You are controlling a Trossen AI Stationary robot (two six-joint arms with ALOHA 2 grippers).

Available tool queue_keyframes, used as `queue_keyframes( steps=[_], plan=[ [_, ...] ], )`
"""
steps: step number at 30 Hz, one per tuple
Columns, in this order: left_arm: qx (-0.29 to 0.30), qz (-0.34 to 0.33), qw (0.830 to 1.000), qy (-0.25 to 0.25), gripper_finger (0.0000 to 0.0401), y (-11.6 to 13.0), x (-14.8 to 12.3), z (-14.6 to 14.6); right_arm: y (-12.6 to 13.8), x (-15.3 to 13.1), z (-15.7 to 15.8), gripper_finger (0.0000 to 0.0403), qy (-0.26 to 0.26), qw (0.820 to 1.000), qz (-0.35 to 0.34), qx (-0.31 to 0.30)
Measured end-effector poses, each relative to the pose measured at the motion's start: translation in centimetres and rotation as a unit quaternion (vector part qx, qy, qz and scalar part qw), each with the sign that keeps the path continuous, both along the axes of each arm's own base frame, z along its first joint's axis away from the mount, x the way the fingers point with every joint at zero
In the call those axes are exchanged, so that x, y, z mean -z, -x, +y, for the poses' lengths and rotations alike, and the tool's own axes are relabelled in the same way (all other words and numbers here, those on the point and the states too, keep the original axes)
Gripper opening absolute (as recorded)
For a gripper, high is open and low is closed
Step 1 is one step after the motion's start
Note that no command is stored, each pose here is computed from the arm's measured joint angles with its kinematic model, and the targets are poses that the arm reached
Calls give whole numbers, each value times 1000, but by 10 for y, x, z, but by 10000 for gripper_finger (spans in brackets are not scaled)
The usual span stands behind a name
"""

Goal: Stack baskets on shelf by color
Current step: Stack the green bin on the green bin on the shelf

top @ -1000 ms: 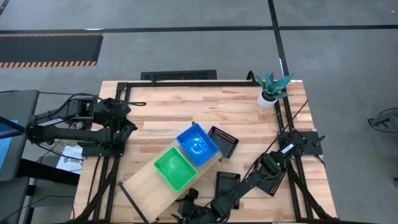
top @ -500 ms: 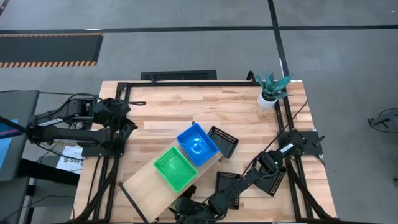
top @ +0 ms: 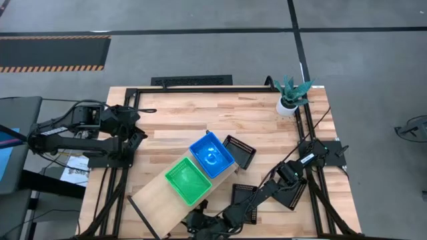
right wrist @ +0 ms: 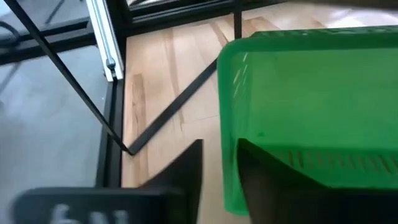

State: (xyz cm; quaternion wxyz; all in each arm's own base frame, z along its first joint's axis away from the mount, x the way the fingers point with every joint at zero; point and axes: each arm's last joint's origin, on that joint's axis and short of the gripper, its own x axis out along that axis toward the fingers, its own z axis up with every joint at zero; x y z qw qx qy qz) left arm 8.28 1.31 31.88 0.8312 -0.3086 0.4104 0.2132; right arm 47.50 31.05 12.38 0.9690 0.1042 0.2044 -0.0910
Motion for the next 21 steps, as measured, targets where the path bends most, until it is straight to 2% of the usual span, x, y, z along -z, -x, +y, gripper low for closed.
queue_keyframes(
  steps=[5,6,10,14,18,21],
  plan=[
    [6,1,1000,-5,110,0,0,0,-1,-2,1,25,-39,999,-13,11],
    [6,1,1000,-5,110,0,0,0,-1,-2,1,15,-47,999,-13,12],
    [7,1,1000,-5,110,0,0,0,4,-6,10,16,-103,994,-32,24],
    [6,1,1000,-5,110,0,0,0,12,-24,27,6,-168,985,-42,27],
    [5,0,1000,-1,110,0,0,0,26,-46,45,5,-205,978,-8,43],
    [5,0,1000,-1,110,0,0,0,40,-65,54,4,-209,976,28,59]
  ],
)
